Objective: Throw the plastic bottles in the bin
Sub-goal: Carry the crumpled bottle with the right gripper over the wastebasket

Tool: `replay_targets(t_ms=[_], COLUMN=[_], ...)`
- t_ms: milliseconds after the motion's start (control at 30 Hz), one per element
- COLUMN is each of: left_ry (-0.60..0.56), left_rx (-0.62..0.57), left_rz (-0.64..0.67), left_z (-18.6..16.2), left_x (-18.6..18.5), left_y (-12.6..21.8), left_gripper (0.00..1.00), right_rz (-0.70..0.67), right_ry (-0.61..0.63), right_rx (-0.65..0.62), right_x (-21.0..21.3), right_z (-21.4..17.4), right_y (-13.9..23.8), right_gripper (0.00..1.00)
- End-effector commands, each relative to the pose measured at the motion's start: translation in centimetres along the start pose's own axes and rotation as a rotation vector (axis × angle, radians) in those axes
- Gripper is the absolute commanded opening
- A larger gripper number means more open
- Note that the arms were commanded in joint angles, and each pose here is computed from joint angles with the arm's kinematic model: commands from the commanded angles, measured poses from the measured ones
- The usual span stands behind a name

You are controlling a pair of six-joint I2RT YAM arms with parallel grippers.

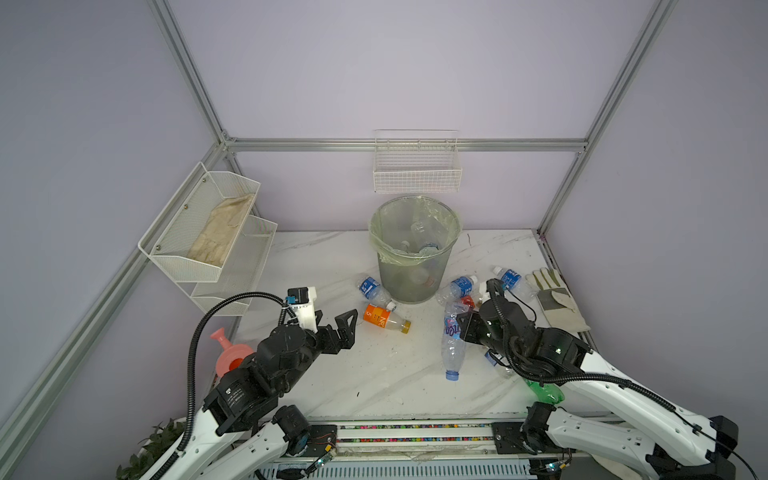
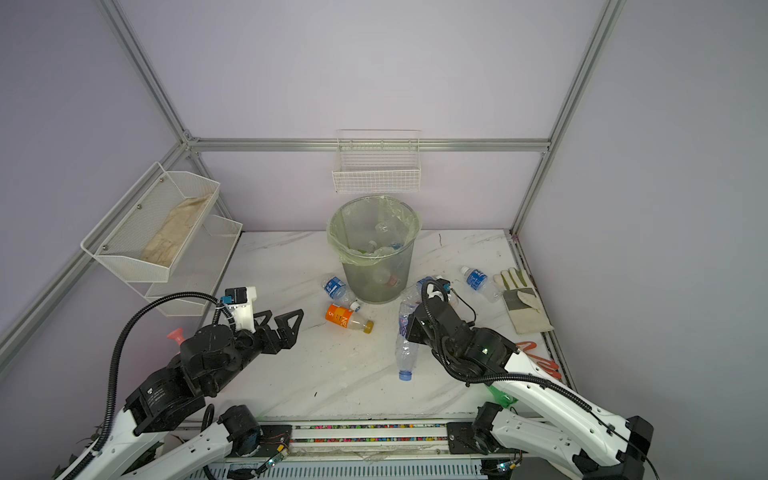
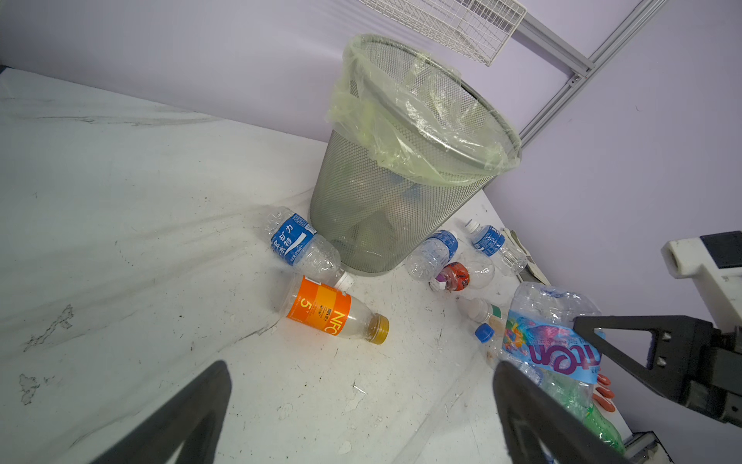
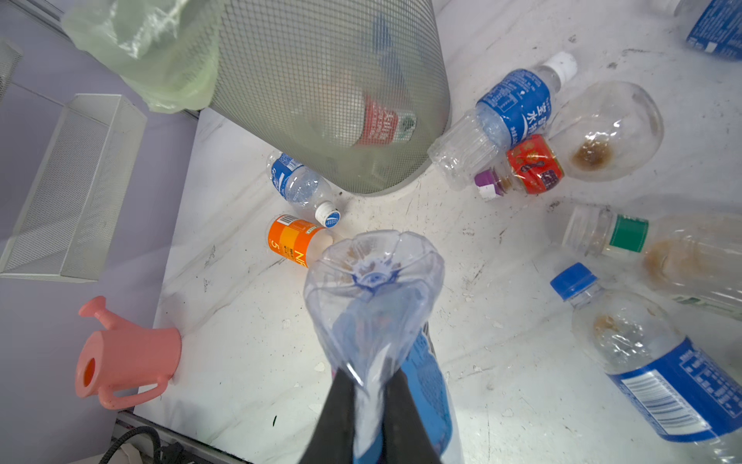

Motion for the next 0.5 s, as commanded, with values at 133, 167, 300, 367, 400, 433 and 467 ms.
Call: replay_targets(t_ms=[133, 167, 300, 367, 400, 433, 467], left_ry=[0.021, 0.022, 0.027, 0.028, 0.029, 0.028, 0.029], left_rx=[0.028, 0.033, 0.051, 0.058, 0.060, 0.064, 0.064], left_rz=[-0.014, -0.016, -0.027, -0.030, -0.035, -0.037, -0.040], left_z=[-1.4, -1.5, -1.9, -2.1, -2.1, -2.2, -2.2], left_x=[0.3, 0.3, 0.2, 0.2, 0.1, 0.1, 0.1], left_y=[-0.8, -0.9, -1.1, -1.2, -1.1, -1.1, -1.1], left_gripper=[1.00, 1.00, 1.00, 1.00, 1.00, 1.00, 1.00], right_rz=[0.040, 0.049, 0.083, 0.096, 0.101, 0.105, 0.108], right_ry=[0.036, 0.041, 0.060, 0.071, 0.078, 0.083, 0.089], right_rx=[-0.128, -0.146, -0.224, -0.259, -0.277, -0.295, -0.315], right_x=[1.8, 2.1, 3.6, 4.4, 4.8, 5.2, 5.6], right_z=[4.0, 4.6, 7.2, 8.5, 9.1, 9.7, 10.4], right_y=[3.2, 3.6, 5.2, 6.0, 6.3, 6.6, 7.0], right_gripper=[0.00, 0.00, 0.00, 0.00, 0.00, 0.00, 0.00])
Point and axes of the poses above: each gripper's point midway between its finger pads, its own y axis back along the fingers, its own x axis along the line the jaws close on, z = x × y, the point moved 5 cm from there along y, back along the fingers, and after that the axes turned 8 degrees about y, right-handed, at the moved point
